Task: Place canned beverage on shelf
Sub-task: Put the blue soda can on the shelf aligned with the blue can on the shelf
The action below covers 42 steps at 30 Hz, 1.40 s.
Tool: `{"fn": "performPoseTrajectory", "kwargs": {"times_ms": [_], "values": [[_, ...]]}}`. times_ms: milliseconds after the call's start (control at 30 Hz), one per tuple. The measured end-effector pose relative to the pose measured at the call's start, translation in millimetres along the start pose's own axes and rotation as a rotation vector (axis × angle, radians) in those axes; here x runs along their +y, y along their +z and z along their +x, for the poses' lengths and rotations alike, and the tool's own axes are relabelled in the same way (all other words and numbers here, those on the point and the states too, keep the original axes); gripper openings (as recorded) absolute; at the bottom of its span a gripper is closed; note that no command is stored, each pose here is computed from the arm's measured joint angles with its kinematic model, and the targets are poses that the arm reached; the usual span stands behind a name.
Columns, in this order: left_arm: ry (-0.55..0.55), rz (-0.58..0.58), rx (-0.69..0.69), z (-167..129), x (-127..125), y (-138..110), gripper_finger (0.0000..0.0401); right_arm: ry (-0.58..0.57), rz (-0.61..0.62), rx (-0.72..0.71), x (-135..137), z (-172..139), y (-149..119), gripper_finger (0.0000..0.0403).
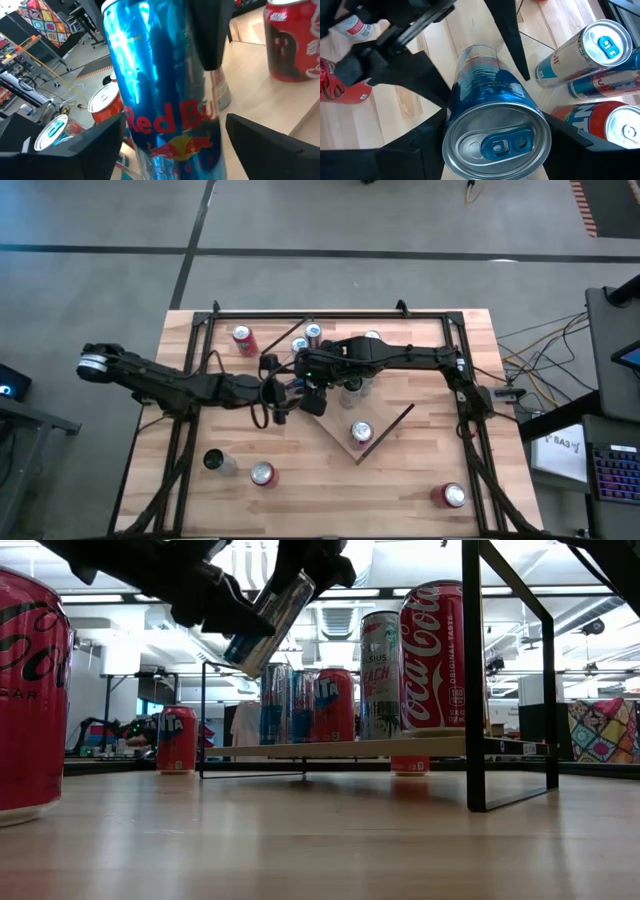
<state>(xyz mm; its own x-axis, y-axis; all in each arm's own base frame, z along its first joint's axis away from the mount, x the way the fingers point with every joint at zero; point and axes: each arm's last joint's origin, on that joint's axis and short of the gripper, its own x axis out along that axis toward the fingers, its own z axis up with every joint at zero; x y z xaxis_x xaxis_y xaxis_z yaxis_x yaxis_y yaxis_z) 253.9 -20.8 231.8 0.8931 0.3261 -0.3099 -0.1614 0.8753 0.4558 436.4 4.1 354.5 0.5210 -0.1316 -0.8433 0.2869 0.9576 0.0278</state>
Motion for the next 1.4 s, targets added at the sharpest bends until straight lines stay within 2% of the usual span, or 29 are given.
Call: {"fn": "performPoseTrajectory", "kwargs": {"times_ms": [300, 533, 667, 900, 1133, 1400], "values": [[0.020, 0.035, 0.009, 1, 2, -1, 0.0218, -0.009, -0.003, -0.010, 0, 0, 1, 0.0242], [0.033, 0.066, 0.011, 0, 2, 0, 0.0217, -0.004, -0.022, -0.009, 0, 0, 1, 0.0253], [0.030, 0.096, 0.011, 0, 2, -1, 0.0217, 0.020, -0.021, -0.013, 1, -2, 1, 0.0283], [0.038, 0.083, -0.007, -1, 3, 1, 0.0217, 0.029, -0.022, -0.035, 1, -5, 3, 0.0340], [0.040, 0.082, -0.013, -2, 3, 0, 0.0217, 0.046, -0.008, -0.120, -4, -39, 6, 0.0358], [0.018, 0.068, -0.116, -7, 5, 4, 0.0217, 0.082, -0.019, -0.261, -7, -84, 7, 0.0358]]}}
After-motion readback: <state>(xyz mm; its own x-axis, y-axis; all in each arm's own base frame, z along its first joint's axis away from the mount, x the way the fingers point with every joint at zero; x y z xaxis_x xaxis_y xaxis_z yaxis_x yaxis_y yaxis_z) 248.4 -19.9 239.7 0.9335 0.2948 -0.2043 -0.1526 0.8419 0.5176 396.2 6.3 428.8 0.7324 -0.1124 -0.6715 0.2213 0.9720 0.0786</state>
